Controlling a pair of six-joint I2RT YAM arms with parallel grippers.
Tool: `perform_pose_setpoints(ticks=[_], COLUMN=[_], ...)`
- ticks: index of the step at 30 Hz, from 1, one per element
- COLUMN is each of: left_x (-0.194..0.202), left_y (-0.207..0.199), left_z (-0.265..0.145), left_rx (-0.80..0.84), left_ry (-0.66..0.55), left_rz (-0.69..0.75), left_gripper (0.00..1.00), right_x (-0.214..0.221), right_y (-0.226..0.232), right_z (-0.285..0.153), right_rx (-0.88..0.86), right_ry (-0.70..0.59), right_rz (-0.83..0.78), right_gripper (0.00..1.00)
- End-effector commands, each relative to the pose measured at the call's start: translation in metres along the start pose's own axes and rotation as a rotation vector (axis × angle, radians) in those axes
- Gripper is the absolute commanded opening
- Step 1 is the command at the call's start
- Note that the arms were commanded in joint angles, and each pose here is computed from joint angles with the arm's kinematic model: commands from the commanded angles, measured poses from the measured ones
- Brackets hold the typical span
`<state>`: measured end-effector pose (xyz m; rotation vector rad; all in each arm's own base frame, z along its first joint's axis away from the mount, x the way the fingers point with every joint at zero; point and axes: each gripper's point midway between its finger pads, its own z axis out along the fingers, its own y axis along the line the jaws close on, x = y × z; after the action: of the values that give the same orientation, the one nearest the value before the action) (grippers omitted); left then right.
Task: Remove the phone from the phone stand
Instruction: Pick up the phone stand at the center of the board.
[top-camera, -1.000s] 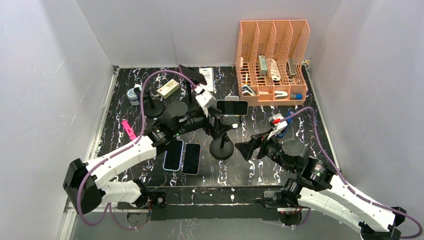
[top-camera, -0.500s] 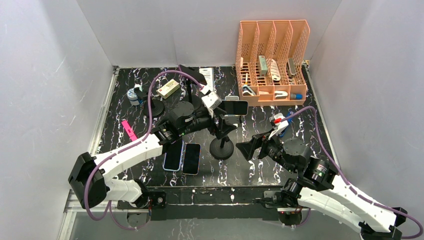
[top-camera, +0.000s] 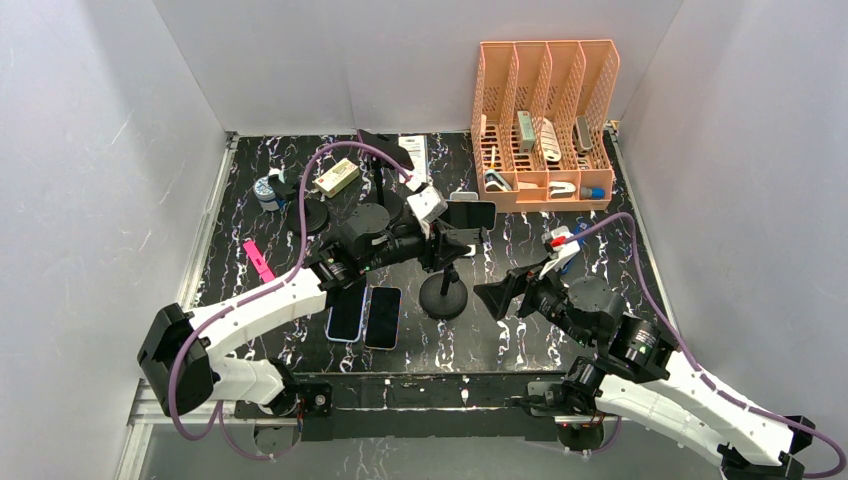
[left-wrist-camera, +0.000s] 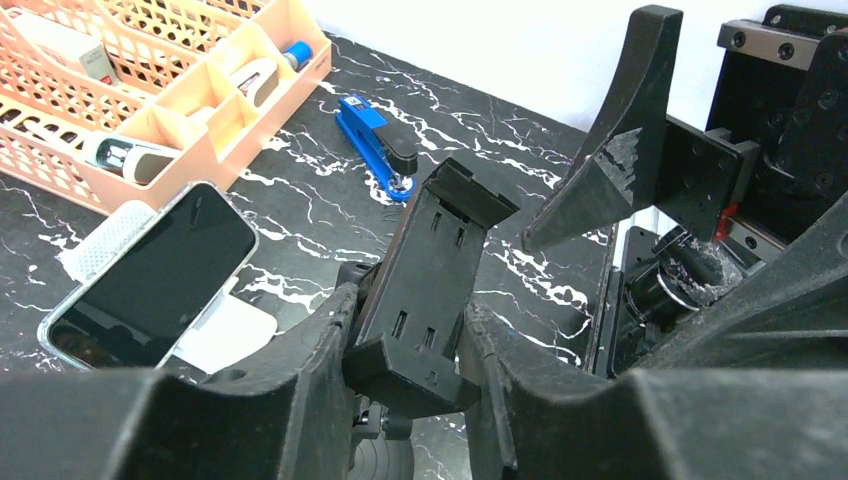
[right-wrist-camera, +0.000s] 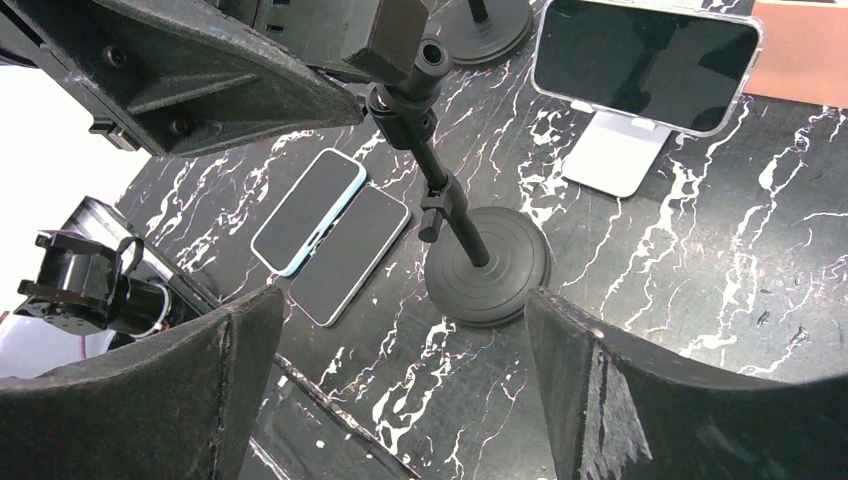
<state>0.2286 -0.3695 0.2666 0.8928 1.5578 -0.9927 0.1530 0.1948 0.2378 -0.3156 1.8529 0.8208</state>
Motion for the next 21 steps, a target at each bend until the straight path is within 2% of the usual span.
perform_pose_setpoints(ticks=[1, 5, 17, 21], left_x=[-0.042, -0.067, -0.136, -0.144], left_y=[-0.011, -0.017, -0.023, -0.006], left_z=[-0.005, -0.013, -0.058, -0.082], left_rx=[0.025, 0.026, -0.052, -0.184], left_ry=[-0.087, -0.137, -0.275, -0.261], left_rz=[0.067, 0.101, 0.163, 0.185], left_gripper=[0.15, 0.0, 0.0, 0.0], right_x=[-0.03, -0.032, -0.041, -0.043], right_y=[0.008, 0.008, 0.011, 0.015], right_z=[-0.01, -0.011, -0.014, -0.012], right_rx=[-0.016, -0.015, -0.026, -0.04], right_ry=[-0.083, -0.088, -0.107, -0.11], right_rz=[0.027, 0.026, 0.011, 0.01], right_gripper=[0.97, 0.97, 0.97, 0.97])
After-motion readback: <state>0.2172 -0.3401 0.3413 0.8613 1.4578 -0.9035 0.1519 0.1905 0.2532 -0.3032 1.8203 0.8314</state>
